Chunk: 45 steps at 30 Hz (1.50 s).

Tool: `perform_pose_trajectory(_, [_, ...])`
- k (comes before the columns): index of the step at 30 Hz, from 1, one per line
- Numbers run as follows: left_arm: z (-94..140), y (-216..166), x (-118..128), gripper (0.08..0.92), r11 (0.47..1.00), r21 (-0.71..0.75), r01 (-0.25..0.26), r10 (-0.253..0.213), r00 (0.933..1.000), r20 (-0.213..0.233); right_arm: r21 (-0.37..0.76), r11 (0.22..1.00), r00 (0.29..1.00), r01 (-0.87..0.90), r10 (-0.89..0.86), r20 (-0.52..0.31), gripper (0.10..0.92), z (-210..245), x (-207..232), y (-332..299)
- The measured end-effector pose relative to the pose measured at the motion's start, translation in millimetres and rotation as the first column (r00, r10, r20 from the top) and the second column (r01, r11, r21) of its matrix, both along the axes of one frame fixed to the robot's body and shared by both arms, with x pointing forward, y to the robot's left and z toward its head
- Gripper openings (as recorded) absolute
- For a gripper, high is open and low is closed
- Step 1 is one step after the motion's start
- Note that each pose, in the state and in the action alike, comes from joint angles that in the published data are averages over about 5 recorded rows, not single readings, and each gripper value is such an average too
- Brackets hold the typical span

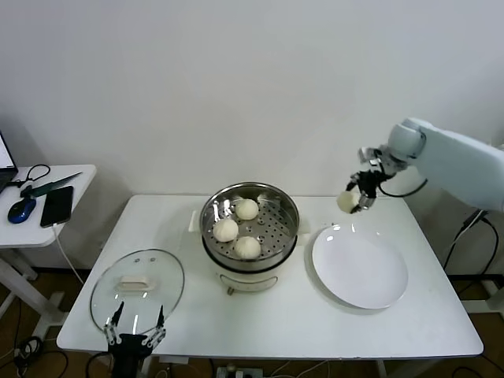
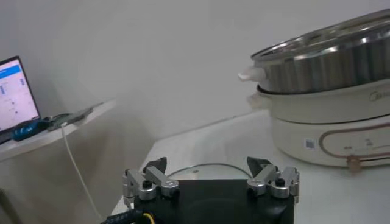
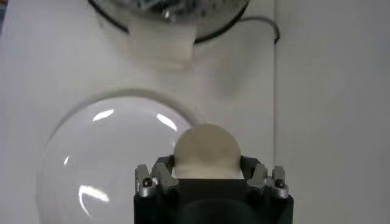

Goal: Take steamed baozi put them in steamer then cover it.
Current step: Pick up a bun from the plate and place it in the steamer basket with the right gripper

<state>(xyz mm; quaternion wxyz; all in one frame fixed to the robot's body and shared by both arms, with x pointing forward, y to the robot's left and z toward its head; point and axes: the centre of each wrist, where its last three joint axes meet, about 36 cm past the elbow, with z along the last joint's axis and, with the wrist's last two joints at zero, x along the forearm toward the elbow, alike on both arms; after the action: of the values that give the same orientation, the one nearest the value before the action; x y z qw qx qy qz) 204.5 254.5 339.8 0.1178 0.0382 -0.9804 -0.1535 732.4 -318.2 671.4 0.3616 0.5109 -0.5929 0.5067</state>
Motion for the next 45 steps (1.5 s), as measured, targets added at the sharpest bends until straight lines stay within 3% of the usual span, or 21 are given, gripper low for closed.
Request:
perform_pose_trajectory(9, [-2,-3,-3,0.823,1.000,-0.003,0.010,-0.010,0.9999,-0.001,0.026,0.997,0.998,-0.066,0.066,-0.016,0.712,28,6,98])
perform_pose_trajectory(21, [-3,-3,-1,0.823,1.000,-0.004,0.013,-0.013,0.9998,0.014,-0.032,0.991,0.989,-0.133,0.131,-0.070,0.712,3,5,188])
perform_pose_trajectory(35, [-5,4,4,0.823,1.000,-0.016,-0.006,0.006,0.9998,0.020,-0.098,0.981,0.978,-0.170,0.155,-0.142,0.718,-62,-1,230])
perform_pose_trajectory(45, [-6,6,8,0.823,1.000,-0.020,-0.009,0.010,0.9997,0.023,-0.117,0.978,0.975,-0.175,0.155,-0.157,0.724,-79,-3,233])
